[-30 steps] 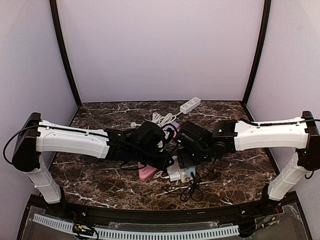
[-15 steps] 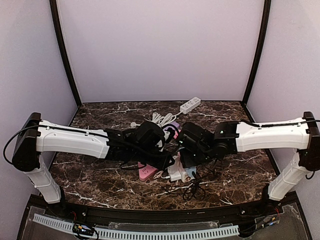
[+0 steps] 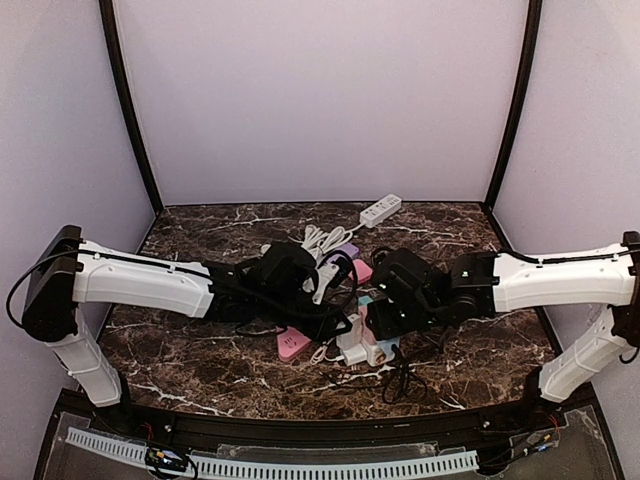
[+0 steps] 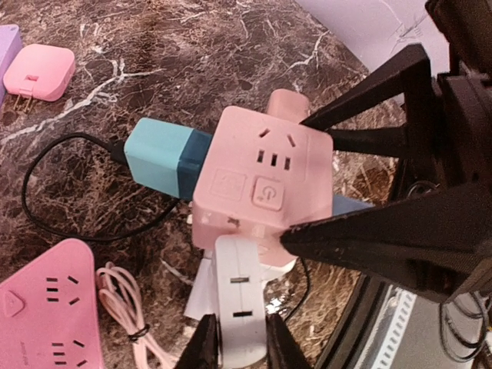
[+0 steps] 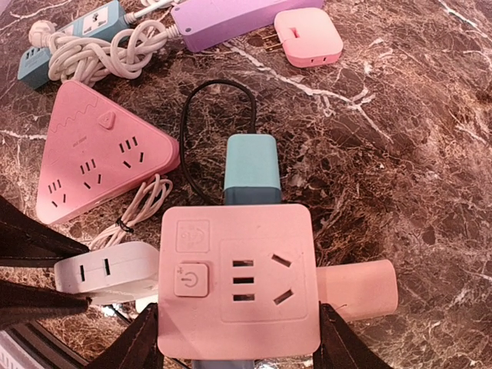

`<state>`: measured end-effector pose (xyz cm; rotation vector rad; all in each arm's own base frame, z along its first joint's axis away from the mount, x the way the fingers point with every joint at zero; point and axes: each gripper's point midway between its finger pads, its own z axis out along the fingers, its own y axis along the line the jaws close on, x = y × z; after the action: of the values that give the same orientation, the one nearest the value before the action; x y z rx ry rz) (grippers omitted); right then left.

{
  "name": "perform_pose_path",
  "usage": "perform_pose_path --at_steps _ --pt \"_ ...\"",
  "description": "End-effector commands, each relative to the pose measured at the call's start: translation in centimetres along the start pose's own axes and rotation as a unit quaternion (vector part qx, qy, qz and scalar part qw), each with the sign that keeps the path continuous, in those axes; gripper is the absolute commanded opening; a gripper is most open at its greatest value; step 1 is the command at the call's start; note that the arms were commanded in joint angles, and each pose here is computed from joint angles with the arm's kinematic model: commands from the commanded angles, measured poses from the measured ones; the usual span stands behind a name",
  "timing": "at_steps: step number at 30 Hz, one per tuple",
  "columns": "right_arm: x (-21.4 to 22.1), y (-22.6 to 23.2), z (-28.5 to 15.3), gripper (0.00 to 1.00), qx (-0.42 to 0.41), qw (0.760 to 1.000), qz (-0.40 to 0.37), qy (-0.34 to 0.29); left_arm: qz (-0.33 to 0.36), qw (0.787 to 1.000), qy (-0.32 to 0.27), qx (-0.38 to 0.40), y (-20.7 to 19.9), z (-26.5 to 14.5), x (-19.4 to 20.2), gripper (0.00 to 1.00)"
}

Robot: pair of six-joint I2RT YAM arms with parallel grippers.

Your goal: Pull the plug off the socket

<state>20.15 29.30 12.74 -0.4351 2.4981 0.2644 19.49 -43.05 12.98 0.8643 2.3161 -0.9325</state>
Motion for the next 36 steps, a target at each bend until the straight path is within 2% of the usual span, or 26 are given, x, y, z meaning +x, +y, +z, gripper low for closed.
perform_pose_path --at_steps 1,5,8,18,24,30,36 --pt "-0.1 0.6 0.1 0.18 -0.024 1.0 0.001 -0.002 0.032 0.997 -0.038 0.059 -2.8 -0.9 -2.1 0.36" --pt "-0.1 0.6 0.0 0.18 -0.024 1.0 0.005 -0.004 0.032 0.997 -0.033 0.062 -2.7 -0.2 -1.9 0.54" --pt "-0.1 0.6 0.0 0.18 -0.025 1.0 0.006 -0.004 0.033 0.997 -0.028 0.057 -2.5 0.3 -1.7 0.62" --pt "-0.2 0.6 0.0 0.17 -0.024 1.0 0.007 -0.006 0.013 0.999 0.0 -0.045 1.5 1.0 0.0 0.66" --pt "-0.2 0.6 0.1 0.17 -0.023 1.0 0.005 -0.004 0.011 0.999 0.008 -0.044 1.5 1.3 0.6 0.55" --pt "-0.4 0.6 0.0 0.17 -0.02 1.0 0.004 -0.007 0.013 0.999 0.021 -0.04 1.2 2.2 1.3 0.5" --pt "-0.1 0.4 0.2 0.15 -0.016 1.0 -0.001 -0.004 0.014 0.998 0.025 -0.051 1.6 2.2 1.5 0.28"
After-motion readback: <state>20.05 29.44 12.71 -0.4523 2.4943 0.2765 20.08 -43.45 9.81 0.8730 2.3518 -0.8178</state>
